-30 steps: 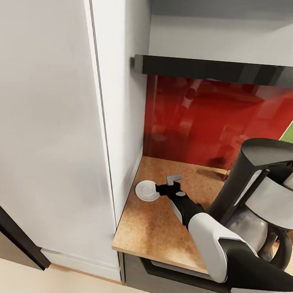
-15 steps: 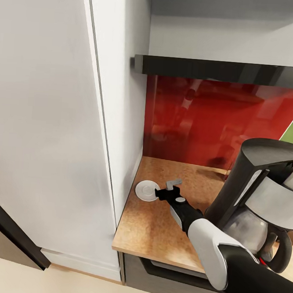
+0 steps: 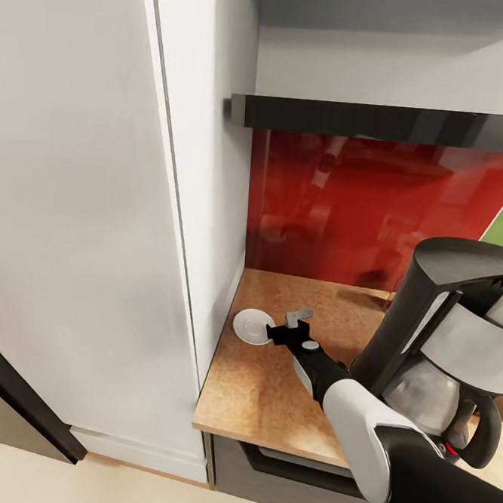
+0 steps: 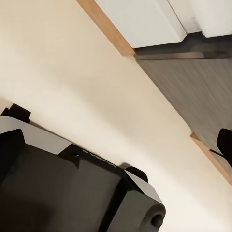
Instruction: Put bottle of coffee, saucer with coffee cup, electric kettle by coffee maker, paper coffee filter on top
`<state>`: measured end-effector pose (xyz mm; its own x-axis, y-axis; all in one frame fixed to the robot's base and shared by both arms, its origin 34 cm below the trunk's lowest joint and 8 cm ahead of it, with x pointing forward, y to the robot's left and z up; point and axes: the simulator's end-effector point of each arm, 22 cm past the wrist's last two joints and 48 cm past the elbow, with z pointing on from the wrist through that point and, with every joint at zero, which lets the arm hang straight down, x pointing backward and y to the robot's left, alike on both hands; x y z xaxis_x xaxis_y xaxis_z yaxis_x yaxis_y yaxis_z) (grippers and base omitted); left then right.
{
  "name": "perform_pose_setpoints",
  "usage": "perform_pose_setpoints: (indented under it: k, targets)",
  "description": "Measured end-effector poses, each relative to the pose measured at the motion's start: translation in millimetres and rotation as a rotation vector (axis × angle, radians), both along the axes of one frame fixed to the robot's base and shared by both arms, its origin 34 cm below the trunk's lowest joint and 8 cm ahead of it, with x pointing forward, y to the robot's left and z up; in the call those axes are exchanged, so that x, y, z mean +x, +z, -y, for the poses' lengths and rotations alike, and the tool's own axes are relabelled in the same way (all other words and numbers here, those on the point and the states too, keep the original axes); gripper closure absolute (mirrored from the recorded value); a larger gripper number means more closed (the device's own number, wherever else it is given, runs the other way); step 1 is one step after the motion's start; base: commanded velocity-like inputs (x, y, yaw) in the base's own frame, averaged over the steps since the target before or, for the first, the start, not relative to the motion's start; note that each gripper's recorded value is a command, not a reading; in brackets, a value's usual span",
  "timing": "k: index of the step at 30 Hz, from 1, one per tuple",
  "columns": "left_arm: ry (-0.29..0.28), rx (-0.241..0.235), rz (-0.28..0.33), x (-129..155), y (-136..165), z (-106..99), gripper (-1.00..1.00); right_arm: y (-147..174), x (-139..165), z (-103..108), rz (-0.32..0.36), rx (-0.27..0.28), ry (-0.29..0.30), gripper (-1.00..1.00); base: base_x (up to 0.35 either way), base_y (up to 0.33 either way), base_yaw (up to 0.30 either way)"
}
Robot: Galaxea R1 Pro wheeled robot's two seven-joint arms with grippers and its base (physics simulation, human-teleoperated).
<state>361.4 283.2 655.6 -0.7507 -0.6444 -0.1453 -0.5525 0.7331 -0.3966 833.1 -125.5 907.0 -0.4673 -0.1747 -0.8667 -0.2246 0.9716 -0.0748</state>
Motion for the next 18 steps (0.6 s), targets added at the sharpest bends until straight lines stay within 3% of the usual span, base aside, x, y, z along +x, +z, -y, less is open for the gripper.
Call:
perform_pose_setpoints:
  k: [18]
  targets:
    - [0.000, -0.002, 0.000, 0.0, -0.1, 1.1, -1.00, 0.0, -1.6, 0.8, 0.019, 0.004, -0.002, -1.00, 0.000, 0.000, 0.000]
